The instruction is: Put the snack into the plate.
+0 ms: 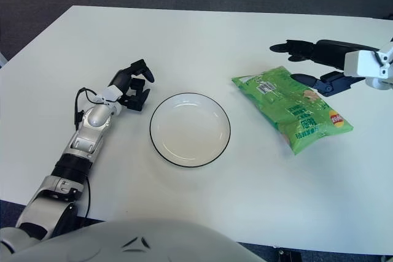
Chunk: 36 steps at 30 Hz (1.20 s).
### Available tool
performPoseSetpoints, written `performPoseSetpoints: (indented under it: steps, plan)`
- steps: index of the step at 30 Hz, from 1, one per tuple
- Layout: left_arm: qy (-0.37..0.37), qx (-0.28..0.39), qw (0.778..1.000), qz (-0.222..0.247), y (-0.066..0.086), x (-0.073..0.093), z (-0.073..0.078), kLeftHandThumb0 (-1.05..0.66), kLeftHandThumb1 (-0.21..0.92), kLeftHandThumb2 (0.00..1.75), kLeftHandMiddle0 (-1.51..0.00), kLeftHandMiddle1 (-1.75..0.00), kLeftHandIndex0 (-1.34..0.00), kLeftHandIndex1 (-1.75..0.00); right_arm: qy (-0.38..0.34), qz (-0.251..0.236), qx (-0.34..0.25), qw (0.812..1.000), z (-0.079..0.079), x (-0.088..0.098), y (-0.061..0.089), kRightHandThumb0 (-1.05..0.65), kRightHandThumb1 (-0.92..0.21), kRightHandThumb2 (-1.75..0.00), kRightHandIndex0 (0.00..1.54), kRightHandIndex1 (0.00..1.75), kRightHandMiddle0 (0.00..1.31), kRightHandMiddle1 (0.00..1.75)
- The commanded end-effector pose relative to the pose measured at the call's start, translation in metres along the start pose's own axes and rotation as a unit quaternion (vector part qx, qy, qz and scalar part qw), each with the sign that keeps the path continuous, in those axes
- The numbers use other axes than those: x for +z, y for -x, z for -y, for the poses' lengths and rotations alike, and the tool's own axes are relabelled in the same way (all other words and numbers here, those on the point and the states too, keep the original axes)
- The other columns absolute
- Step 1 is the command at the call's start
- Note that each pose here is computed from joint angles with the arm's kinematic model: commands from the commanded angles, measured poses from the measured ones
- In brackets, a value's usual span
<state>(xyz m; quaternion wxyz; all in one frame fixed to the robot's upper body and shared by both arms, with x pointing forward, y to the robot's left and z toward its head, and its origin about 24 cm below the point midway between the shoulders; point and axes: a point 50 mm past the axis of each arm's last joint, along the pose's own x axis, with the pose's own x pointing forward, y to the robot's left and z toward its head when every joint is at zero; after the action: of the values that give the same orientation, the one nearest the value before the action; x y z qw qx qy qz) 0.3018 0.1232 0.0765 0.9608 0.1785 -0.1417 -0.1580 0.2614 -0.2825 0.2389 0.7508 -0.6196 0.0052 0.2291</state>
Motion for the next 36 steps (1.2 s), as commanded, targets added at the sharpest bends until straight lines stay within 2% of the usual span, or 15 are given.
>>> performPoseSetpoints:
  steps: [1, 5, 8, 13, 17, 30, 36]
  plan:
    - [0.006, -0.007, 0.999, -0.051, 0.017, -0.023, 0.009, -0.46, 0.37, 1.25, -1.25, -1.75, -0.57, -1.75, 0.003, 0.013, -0.021, 1.0, -0.015, -0.005, -0.009, -1.04, -0.92, -0.76, 0.0, 0.03, 0.0, 0.13]
    - [0.004, -0.005, 0.999, -0.051, 0.017, -0.023, 0.009, -0.46, 0.37, 1.25, -1.25, -1.75, -0.57, -1.75, 0.035, 0.03, -0.043, 0.998, -0.012, -0.002, -0.008, -1.05, -0.92, -0.75, 0.0, 0.01, 0.0, 0.08]
    - [0.004, -0.005, 0.999, -0.05, 0.017, -0.023, 0.009, -0.46, 0.37, 1.25, -1.25, -1.75, -0.57, -1.75, 0.056, 0.038, -0.044, 0.997, -0.018, -0.002, -0.013, -1.05, -0.92, -0.75, 0.0, 0.0, 0.0, 0.07]
    - [0.008, -0.007, 0.999, -0.049, 0.017, -0.022, 0.009, -0.46, 0.38, 1.23, -1.25, -1.75, -0.56, -1.75, 0.076, 0.044, -0.028, 0.996, -0.04, -0.011, -0.026, -1.05, -0.92, -0.71, 0.0, 0.0, 0.0, 0.11]
    - [0.011, -0.005, 0.999, -0.046, 0.018, -0.022, 0.009, -0.46, 0.39, 1.23, -1.24, -1.75, -0.55, -1.75, 0.083, 0.052, -0.019, 0.995, -0.044, -0.014, -0.028, -1.05, -0.92, -0.7, 0.0, 0.0, 0.0, 0.1]
    - [0.016, -0.008, 0.999, -0.046, 0.018, -0.022, 0.008, -0.46, 0.39, 1.22, -1.24, -1.75, -0.55, -1.75, 0.093, 0.068, 0.062, 0.991, -0.058, -0.009, -0.028, -1.05, -0.92, -0.73, 0.0, 0.0, 0.0, 0.08]
    - [0.023, -0.008, 0.998, -0.049, 0.017, -0.023, 0.007, -0.45, 0.4, 1.21, -1.24, -1.75, -0.54, -1.75, 0.103, 0.064, 0.124, 0.985, -0.064, -0.011, -0.028, -1.05, -0.92, -0.77, 0.0, 0.0, 0.0, 0.04]
